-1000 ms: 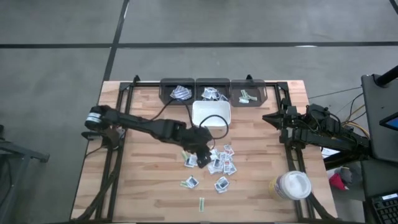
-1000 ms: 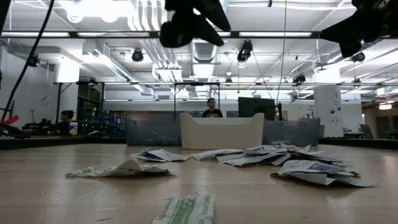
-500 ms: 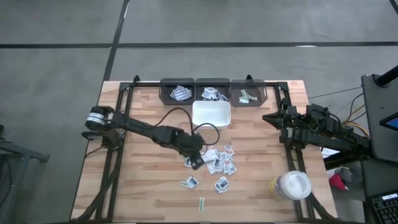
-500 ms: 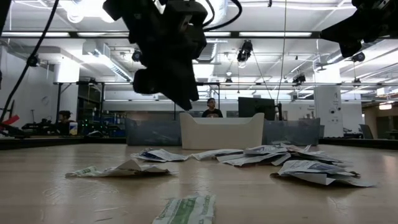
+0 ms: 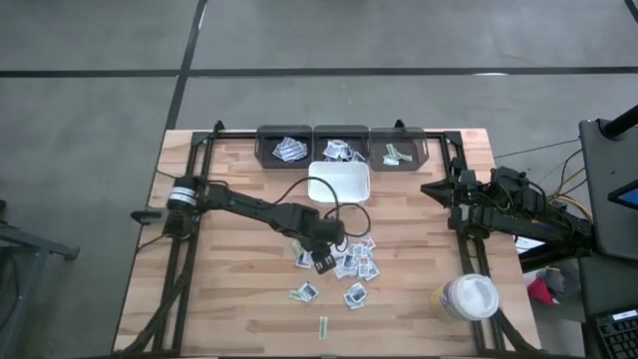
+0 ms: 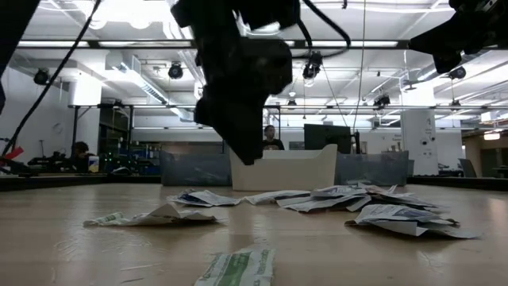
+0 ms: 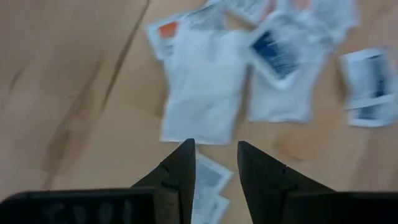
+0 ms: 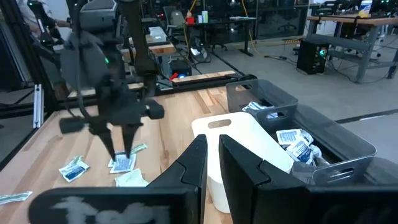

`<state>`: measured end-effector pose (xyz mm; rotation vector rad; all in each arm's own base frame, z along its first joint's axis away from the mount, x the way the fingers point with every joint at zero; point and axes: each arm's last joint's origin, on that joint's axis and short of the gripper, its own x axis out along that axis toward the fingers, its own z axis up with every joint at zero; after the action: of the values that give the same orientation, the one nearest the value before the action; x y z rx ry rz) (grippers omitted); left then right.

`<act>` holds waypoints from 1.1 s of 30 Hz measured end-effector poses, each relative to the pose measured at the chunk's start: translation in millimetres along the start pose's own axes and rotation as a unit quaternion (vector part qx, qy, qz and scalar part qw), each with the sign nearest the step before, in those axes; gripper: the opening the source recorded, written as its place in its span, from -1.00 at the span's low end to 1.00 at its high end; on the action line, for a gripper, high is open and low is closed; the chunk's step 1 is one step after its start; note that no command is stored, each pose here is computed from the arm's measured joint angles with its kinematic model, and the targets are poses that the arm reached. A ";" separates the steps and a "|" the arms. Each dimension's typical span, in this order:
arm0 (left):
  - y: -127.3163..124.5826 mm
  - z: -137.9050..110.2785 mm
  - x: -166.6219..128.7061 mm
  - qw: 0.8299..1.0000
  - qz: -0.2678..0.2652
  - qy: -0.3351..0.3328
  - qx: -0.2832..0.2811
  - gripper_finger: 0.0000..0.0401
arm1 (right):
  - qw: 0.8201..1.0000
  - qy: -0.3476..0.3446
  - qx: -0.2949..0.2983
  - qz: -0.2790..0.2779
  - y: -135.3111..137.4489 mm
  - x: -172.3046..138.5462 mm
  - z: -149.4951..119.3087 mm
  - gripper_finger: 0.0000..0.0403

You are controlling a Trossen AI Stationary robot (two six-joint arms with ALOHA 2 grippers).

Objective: Pick & Place First Aid Supplies
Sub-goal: Put the top blue bandage pack into the left gray bin

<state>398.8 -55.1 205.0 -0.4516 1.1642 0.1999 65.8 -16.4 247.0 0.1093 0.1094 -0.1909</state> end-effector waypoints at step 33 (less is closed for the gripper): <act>19.6 14.2 21.0 0.999 -0.011 0.028 -0.030 -0.44 | 1.000 0.000 0.000 0.000 0.0 0.0 0.0 -0.81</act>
<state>411.4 -32.9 185.6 -0.5255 1.2093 0.2058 65.8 -16.4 247.0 0.1097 0.1094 -0.1902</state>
